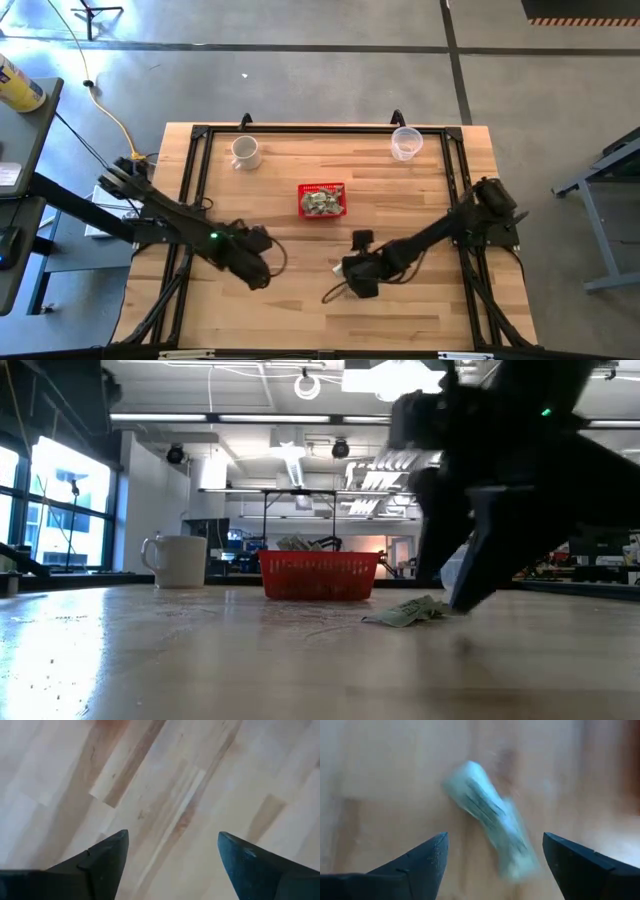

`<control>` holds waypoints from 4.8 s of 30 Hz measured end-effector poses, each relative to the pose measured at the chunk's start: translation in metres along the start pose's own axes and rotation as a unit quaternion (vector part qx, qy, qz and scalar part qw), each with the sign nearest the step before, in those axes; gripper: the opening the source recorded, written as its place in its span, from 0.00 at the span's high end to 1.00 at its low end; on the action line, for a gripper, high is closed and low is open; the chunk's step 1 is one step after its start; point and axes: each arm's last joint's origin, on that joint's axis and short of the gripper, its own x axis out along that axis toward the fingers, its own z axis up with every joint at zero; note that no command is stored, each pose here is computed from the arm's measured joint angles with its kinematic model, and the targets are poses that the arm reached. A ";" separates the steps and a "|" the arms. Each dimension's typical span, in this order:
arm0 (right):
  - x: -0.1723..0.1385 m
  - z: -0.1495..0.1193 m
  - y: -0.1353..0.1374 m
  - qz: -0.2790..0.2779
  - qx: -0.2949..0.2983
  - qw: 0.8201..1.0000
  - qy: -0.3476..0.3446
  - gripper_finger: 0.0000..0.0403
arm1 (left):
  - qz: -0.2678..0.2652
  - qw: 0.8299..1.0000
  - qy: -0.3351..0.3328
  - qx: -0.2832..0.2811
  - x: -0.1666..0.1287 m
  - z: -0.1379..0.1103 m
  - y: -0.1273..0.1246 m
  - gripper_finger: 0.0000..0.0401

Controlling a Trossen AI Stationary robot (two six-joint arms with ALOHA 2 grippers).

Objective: Pick and place items into bin
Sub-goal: Put the stevia packet into the red bin

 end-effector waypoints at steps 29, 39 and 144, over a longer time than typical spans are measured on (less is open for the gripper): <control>-0.025 0.068 -0.142 0.087 0.170 0.977 -0.098 0.98 | -0.100 0.990 -0.061 -0.074 0.034 -0.026 0.001 0.20; -0.015 0.059 -0.198 0.075 0.251 0.962 -0.073 0.99 | -0.129 0.984 -0.087 -0.089 0.042 -0.027 -0.002 0.20; -0.156 0.042 -0.113 0.119 0.208 0.967 -0.088 0.15 | -0.113 0.909 -0.143 0.374 0.173 0.116 0.005 0.51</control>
